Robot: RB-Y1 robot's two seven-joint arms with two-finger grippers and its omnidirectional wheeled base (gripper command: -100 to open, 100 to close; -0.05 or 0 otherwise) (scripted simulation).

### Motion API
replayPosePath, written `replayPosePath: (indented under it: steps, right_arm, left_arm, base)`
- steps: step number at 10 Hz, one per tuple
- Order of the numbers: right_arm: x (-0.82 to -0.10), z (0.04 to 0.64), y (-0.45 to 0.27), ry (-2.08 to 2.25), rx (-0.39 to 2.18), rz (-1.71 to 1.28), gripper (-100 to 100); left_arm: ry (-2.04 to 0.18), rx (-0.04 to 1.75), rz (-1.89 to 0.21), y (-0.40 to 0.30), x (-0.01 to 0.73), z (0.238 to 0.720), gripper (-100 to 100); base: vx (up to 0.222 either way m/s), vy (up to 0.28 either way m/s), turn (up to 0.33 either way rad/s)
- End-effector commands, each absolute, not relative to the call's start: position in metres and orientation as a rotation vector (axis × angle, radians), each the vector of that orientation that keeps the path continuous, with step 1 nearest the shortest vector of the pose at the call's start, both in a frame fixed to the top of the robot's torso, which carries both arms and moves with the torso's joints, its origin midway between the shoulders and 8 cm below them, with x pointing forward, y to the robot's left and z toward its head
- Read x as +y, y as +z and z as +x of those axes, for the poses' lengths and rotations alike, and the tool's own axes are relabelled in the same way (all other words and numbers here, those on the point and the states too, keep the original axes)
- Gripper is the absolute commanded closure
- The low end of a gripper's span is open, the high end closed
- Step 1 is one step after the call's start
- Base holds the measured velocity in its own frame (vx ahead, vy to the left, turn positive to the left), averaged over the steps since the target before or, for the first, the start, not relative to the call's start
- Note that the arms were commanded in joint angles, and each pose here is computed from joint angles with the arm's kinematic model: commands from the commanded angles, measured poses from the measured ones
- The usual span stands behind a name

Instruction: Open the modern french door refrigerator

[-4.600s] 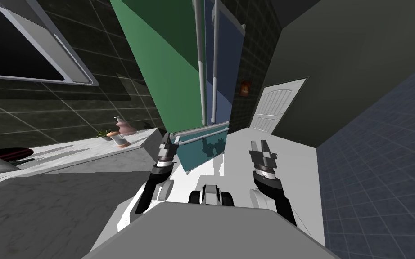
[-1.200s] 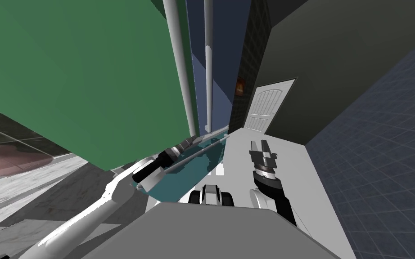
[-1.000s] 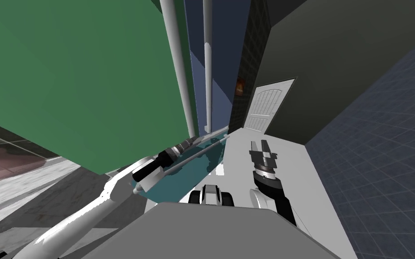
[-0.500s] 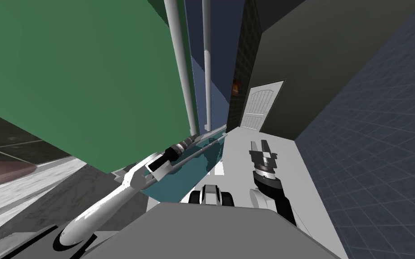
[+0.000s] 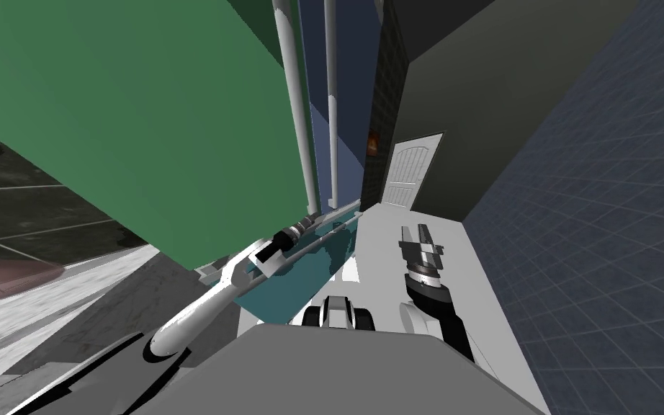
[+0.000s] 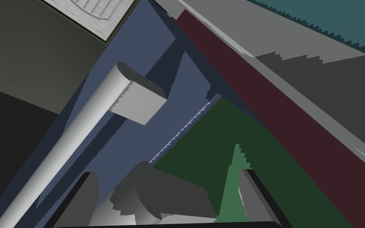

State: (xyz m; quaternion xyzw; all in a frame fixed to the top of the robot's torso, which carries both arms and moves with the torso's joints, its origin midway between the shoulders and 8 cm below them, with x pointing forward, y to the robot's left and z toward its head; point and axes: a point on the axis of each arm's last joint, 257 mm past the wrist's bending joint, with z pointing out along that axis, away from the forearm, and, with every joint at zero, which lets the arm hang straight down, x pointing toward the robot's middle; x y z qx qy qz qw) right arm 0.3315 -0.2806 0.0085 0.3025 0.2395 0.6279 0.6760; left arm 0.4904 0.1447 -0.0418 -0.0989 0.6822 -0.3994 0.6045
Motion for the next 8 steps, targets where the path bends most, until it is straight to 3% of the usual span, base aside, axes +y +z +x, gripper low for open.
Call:
replayPosePath:
  steps: [1,8]
  right_arm:
    - [-0.281,0.332,0.008,1.412,0.539,0.68,0]
    - [-0.281,0.332,0.008,1.412,0.539,0.68,0]
  left_arm:
    - [-0.885,1.563,-0.246,-0.037,0.152,0.515,-100]
    - [-0.859,1.556,-0.282,-0.037,0.135,0.557,-100]
  base:
    - [-0.041,0.026,-0.023]
    - [-0.062,0.049,-0.058]
